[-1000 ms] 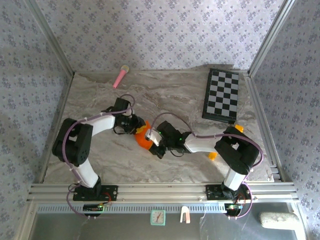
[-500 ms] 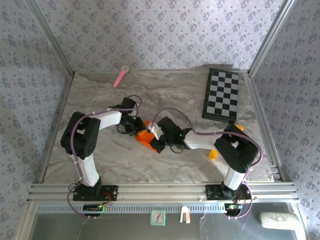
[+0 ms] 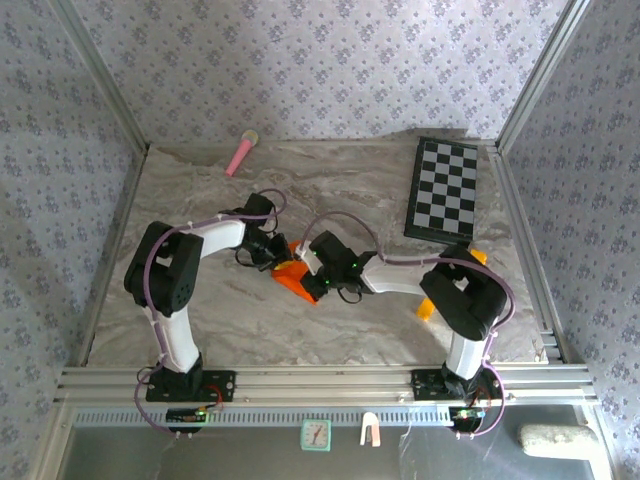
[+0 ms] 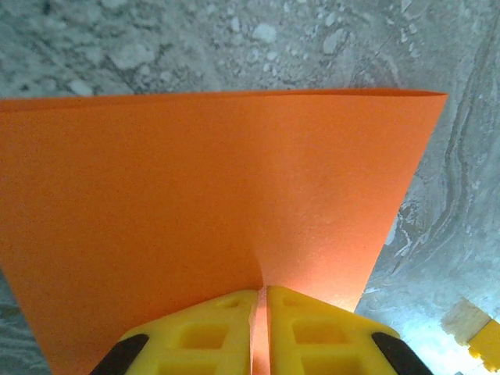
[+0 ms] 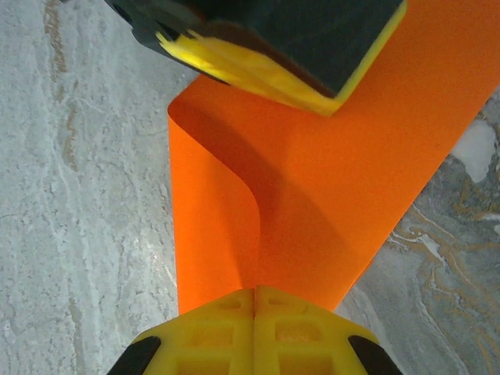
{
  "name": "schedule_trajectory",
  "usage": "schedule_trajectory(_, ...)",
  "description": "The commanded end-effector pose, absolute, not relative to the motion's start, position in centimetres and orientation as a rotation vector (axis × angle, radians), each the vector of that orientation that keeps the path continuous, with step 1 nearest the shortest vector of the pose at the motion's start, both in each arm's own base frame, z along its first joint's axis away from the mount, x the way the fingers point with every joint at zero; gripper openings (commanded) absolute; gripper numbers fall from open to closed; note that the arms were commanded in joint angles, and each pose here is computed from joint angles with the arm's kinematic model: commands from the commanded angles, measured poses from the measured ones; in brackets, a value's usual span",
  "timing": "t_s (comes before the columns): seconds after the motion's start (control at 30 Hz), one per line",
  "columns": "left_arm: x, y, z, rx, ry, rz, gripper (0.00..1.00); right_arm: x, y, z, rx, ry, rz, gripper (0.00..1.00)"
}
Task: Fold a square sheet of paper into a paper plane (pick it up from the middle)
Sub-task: Third fold the triangle at the center of the table.
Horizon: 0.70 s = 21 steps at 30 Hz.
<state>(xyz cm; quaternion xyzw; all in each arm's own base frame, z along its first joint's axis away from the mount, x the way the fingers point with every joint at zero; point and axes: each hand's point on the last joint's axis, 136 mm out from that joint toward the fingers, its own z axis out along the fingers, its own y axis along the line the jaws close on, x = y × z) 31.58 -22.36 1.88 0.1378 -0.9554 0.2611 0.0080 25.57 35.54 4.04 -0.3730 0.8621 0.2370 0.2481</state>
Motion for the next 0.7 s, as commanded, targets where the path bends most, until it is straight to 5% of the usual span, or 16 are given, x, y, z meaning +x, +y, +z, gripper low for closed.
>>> schedule_trajectory(0.0, 30.4, -21.8, 0.4, 0.420, -2.967, 0.714, 0.14, 26.0, 35.5, 3.8, -0.978, 2.384, 0.619, 0.02)
schedule_trajectory(0.67, 30.3, -22.0, 0.3, 0.403, -2.963, 0.723, 0.13, 26.3, 35.1, 2.7, -0.970, 2.424, 0.559, 0.02)
